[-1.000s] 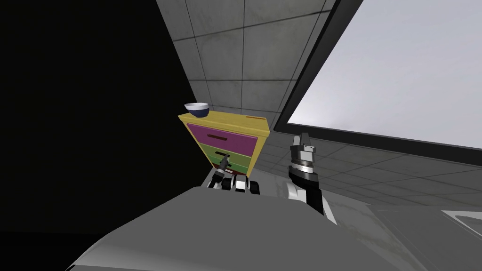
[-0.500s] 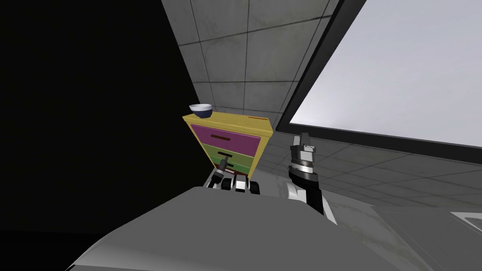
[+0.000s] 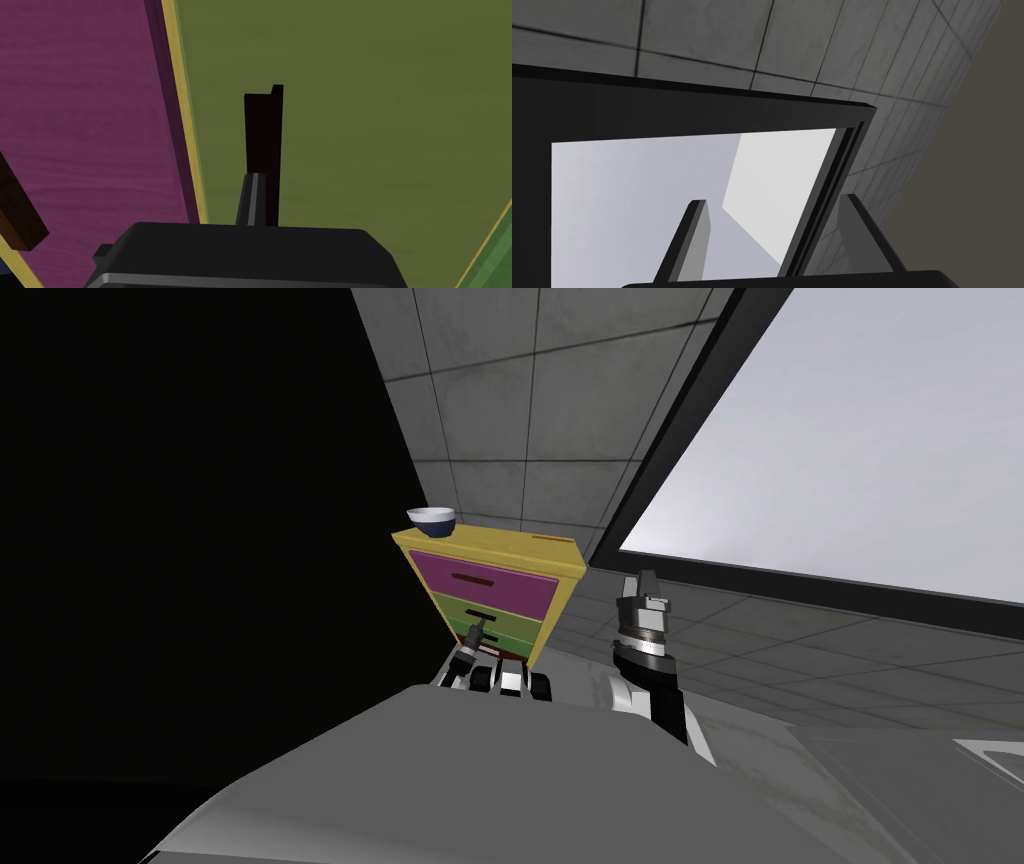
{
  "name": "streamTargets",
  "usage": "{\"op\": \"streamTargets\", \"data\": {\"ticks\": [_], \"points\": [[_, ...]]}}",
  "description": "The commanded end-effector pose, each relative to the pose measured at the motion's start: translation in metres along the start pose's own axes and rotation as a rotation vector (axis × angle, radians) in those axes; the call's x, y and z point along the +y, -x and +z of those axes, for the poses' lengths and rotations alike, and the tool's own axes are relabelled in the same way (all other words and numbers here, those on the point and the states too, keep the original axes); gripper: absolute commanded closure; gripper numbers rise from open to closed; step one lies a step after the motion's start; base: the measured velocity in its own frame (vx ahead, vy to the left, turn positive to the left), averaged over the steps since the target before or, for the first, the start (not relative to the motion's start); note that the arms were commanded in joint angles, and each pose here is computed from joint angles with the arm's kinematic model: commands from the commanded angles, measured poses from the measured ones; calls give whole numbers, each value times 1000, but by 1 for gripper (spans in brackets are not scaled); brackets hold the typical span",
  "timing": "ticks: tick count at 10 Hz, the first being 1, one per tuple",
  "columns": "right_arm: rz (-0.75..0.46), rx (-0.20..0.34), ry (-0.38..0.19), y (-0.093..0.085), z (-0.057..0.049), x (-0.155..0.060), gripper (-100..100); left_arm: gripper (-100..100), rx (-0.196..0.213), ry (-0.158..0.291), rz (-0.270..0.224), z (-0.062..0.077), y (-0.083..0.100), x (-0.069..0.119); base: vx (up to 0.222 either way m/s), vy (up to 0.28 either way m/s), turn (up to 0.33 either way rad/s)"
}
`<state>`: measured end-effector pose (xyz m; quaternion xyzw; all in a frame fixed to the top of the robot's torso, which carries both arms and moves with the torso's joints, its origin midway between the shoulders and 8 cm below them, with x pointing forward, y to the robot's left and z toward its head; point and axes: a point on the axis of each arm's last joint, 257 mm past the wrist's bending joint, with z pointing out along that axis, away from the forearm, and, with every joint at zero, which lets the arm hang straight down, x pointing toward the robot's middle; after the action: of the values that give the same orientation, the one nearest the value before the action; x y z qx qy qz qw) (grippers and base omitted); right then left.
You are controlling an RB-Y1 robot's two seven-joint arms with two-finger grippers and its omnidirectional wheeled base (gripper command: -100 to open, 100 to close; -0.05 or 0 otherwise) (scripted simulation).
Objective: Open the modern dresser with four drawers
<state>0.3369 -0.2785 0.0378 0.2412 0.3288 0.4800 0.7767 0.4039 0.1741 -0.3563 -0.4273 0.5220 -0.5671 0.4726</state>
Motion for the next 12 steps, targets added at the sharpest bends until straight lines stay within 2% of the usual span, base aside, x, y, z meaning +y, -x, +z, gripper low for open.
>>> {"op": "streamTargets", "data": {"ticks": [1, 4, 5, 9, 10, 11, 12], "points": [[0, 0, 0, 0, 0, 0, 0, 100, 5, 1, -2, -1, -1, -2, -169, 63, 16], [0, 0, 0, 0, 0, 0, 0, 100, 8, 0, -3, -2, -1, -3, -137, 28, 16], [0, 0, 0, 0, 0, 0, 0, -100, 3, 7, -6, -2, 0, 0, 81, -2, -40], [0, 0, 0, 0, 0, 0, 0, -100, -1, 14, -7, -1, 0, 4, 144, -16, -19], [0, 0, 0, 0, 0, 0, 0, -100, -2, 14, -5, 9, 2, 0, 58, -9, -4], [0, 0, 0, 0, 0, 0, 0, -100, -2, 14, -5, 14, 3, -2, 62, -17, -9], [0, 0, 0, 0, 0, 0, 0, -100, -2, 11, -5, 11, 2, -2, 25, -8, -2]]}}
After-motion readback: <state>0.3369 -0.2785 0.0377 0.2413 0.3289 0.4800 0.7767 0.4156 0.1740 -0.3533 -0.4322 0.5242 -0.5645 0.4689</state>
